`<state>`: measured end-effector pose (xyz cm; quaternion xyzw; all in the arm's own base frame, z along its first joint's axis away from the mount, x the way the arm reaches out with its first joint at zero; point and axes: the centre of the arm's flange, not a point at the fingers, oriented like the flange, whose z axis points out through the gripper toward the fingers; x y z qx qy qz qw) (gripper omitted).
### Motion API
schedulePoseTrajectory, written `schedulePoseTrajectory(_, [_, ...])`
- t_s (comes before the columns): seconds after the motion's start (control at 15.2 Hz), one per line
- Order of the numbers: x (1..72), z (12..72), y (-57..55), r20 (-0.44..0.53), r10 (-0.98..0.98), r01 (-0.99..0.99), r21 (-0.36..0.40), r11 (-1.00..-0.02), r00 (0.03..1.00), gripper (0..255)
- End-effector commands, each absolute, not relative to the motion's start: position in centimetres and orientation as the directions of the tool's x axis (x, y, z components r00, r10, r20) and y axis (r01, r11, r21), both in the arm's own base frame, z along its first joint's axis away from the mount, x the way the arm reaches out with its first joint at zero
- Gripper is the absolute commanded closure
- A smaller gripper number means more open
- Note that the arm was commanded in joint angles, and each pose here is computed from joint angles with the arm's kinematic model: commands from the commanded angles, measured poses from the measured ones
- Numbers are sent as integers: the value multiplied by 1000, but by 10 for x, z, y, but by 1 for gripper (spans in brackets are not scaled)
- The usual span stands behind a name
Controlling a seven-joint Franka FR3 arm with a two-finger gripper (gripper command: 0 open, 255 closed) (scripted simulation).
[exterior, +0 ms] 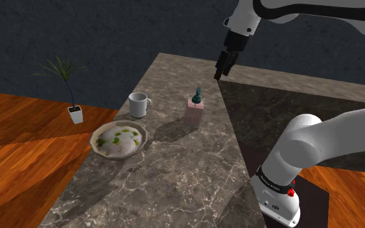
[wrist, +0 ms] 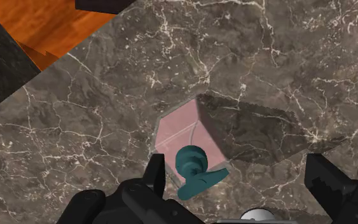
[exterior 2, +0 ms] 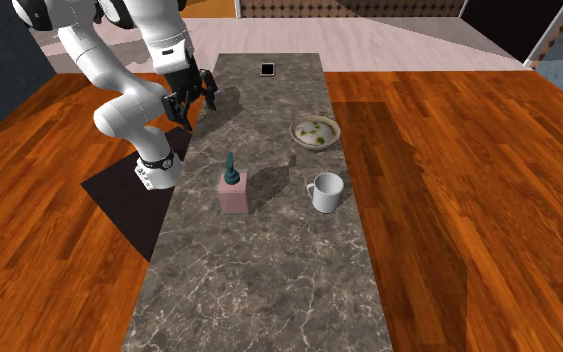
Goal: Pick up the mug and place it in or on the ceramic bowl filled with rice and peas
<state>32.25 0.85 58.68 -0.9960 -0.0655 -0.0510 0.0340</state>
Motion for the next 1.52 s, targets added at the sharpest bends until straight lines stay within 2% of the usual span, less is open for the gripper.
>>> schedulePoseTrajectory(0.0, [322,587,9,106,127,134,-61,-989,986,0])
schedulePoseTrajectory(1.45, [552,470,173,30,137,136,29,-990,990,0])
